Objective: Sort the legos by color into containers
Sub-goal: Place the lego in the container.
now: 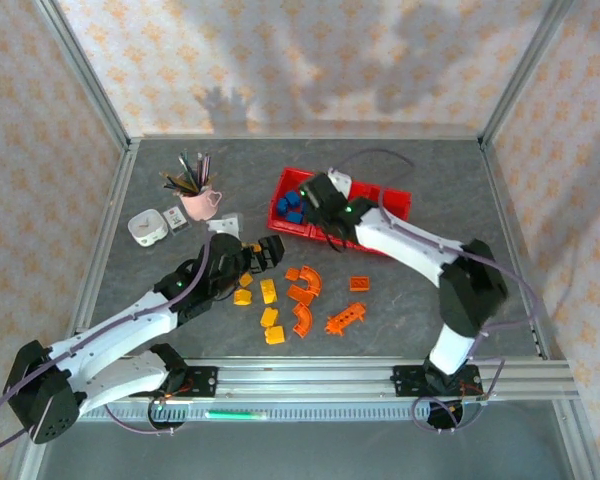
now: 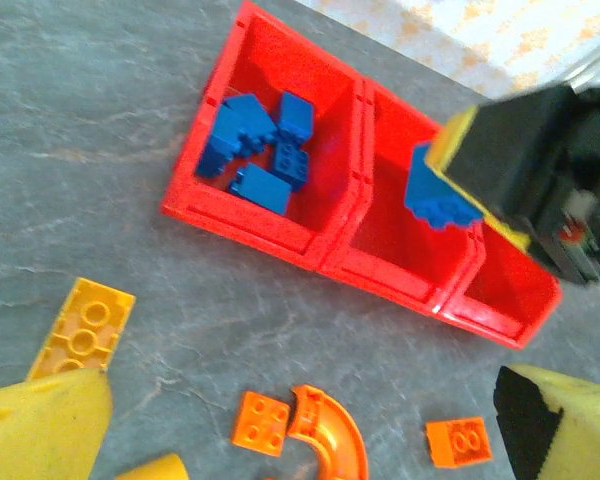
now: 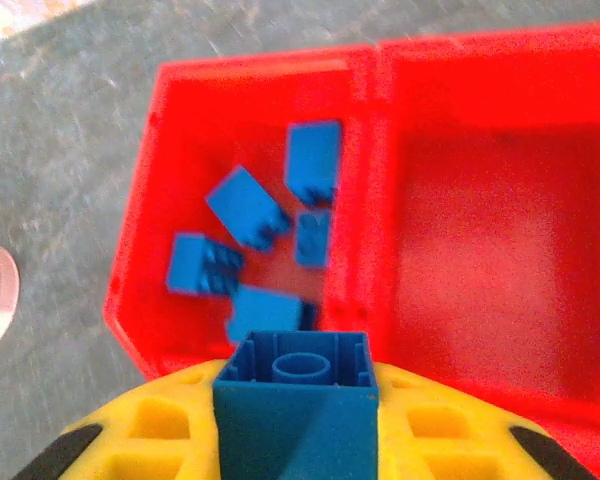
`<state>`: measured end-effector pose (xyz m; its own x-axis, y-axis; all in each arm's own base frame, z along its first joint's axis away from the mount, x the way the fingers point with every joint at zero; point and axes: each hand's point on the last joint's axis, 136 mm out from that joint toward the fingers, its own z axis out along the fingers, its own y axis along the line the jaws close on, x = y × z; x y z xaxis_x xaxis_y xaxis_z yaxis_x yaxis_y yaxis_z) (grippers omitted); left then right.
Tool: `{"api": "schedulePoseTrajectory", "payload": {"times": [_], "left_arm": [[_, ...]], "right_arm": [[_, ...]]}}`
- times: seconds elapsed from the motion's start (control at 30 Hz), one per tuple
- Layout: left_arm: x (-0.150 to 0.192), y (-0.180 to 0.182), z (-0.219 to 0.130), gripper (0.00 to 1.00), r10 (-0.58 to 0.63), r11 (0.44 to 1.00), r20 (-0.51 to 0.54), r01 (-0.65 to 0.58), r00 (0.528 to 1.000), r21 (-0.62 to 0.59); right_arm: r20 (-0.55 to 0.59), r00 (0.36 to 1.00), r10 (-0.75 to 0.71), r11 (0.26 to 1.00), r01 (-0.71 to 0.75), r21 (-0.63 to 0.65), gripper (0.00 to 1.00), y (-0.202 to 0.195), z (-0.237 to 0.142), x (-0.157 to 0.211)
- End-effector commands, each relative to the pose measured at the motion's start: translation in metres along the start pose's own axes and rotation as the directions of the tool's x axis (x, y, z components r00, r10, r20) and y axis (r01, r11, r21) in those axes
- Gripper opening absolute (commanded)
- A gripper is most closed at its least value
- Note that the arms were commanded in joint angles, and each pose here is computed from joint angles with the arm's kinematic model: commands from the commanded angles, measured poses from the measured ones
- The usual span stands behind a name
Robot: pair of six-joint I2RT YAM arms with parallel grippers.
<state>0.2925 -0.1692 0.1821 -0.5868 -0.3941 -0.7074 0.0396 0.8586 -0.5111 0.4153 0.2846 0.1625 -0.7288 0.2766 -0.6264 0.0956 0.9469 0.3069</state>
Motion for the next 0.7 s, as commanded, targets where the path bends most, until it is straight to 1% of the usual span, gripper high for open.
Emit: {"api": "schedulePoseTrajectory", "payload": {"times": [0.0, 0.13, 0.17, 0.2, 0.27, 0.37, 0.53, 0.67], "left_arm": [[-0.011, -0.001, 0.004, 0.99, 0.013, 1.0, 0.002, -0.013, 1.0, 0.004], [-0.013, 0.003, 0.01, 0.99, -0.002, 1.0, 0.002, 0.002, 1.0, 0.001], [-0.012, 0.004, 0.011, 0.99, -0.002, 1.0, 0.0, 0.002, 1.0, -0.004], [-0.012, 0.004, 0.012, 0.99, -0.001, 1.0, -0.002, 0.001, 1.0, -0.006], [-0.012, 0.005, 0.013, 0.99, 0.006, 1.0, -0.005, -0.006, 1.0, -0.011], [-0.011, 0.005, 0.013, 0.99, 0.01, 1.0, -0.01, -0.01, 1.0, -0.011], [-0.01, 0.0, 0.01, 0.99, 0.015, 1.0, -0.027, -0.015, 1.0, 0.015], [0.001, -0.005, 0.008, 0.99, 0.013, 0.999, -0.069, -0.009, 0.998, 0.047]], "right_arm": [[-0.014, 0.997, -0.079, 0.997, 0.079, -0.011, 0.26, 0.012, 0.033, -0.011], [-0.025, 0.995, -0.099, 0.995, 0.099, -0.013, 0.29, 0.022, 0.06, -0.017], [-0.024, 0.994, -0.11, 0.994, 0.11, -0.014, 0.33, 0.025, 0.064, -0.019], [-0.023, 0.993, -0.118, 0.993, 0.117, -0.015, 0.42, 0.028, 0.064, -0.022], [-0.016, 0.992, -0.124, 0.992, 0.123, -0.013, 0.51, 0.032, 0.061, -0.028], [0.013, 0.993, -0.121, 0.992, 0.121, -0.026, 0.62, 0.032, 0.045, -0.037], [0.031, 0.994, -0.108, 0.993, 0.11, -0.036, 0.66, 0.013, 0.003, -0.036], [0.004, 0.995, -0.096, 0.995, 0.096, -0.029, 0.7, -0.022, -0.027, -0.011]]}}
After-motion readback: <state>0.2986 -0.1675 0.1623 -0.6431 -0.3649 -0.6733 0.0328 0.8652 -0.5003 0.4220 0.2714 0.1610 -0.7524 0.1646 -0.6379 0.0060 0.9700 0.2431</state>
